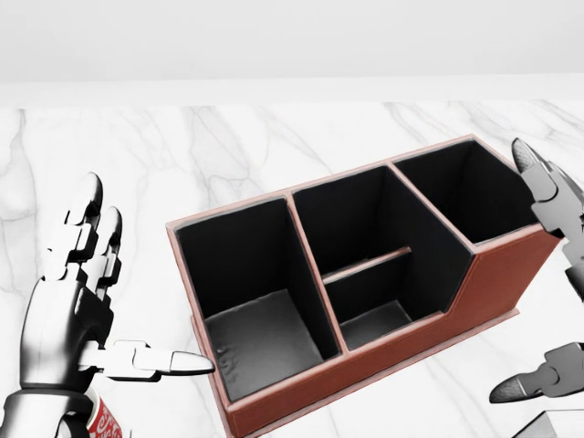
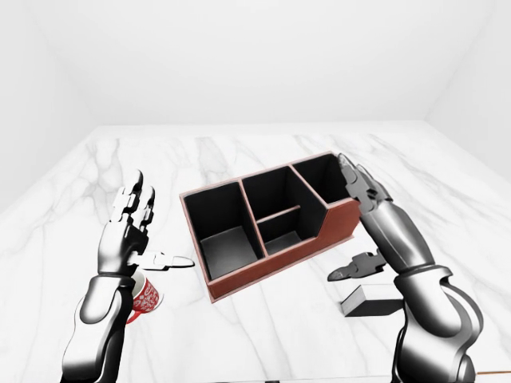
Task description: Pick up the book and place it in the back compartment of the caddy.
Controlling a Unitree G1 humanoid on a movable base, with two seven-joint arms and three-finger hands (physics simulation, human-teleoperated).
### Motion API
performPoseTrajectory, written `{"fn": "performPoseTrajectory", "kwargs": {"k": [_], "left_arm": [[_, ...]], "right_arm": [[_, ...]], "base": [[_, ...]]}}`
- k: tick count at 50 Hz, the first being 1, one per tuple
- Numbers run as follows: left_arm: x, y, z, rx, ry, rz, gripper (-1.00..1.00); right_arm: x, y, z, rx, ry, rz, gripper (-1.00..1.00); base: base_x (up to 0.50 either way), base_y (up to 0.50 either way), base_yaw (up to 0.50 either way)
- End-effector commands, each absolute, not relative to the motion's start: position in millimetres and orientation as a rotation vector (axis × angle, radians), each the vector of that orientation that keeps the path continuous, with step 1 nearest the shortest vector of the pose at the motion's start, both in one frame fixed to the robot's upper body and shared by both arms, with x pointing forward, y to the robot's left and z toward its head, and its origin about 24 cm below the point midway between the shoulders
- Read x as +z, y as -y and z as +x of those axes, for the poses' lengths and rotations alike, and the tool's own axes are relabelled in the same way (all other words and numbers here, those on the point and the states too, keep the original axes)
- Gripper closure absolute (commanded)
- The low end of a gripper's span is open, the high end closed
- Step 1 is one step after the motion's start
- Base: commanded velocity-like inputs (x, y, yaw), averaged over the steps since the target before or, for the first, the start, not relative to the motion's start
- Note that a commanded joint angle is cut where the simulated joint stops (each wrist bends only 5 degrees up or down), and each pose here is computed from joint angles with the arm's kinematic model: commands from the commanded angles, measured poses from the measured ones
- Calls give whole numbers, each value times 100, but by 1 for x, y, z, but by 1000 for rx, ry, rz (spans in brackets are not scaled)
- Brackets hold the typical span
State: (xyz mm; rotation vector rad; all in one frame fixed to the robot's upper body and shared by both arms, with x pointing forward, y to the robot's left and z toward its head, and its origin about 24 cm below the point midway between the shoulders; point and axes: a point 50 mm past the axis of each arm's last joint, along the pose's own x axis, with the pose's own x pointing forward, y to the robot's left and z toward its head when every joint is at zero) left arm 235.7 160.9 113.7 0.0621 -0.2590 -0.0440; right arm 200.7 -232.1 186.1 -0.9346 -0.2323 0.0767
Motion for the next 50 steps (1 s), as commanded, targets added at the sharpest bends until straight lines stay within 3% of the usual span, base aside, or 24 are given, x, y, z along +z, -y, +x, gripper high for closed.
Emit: {"fn": "performPoseTrajectory", "kwargs": {"k": [1,50], "left_arm": [[113,-161,236,-45,258,63,-100],[106,-159,237,-49,227,65,-100]], "right_arm": [[186,241,195,29,203,-958,-100],[146,279,185,-54,-61,-912,-100]], "base": [[0,0,0],[0,0,0]]}}
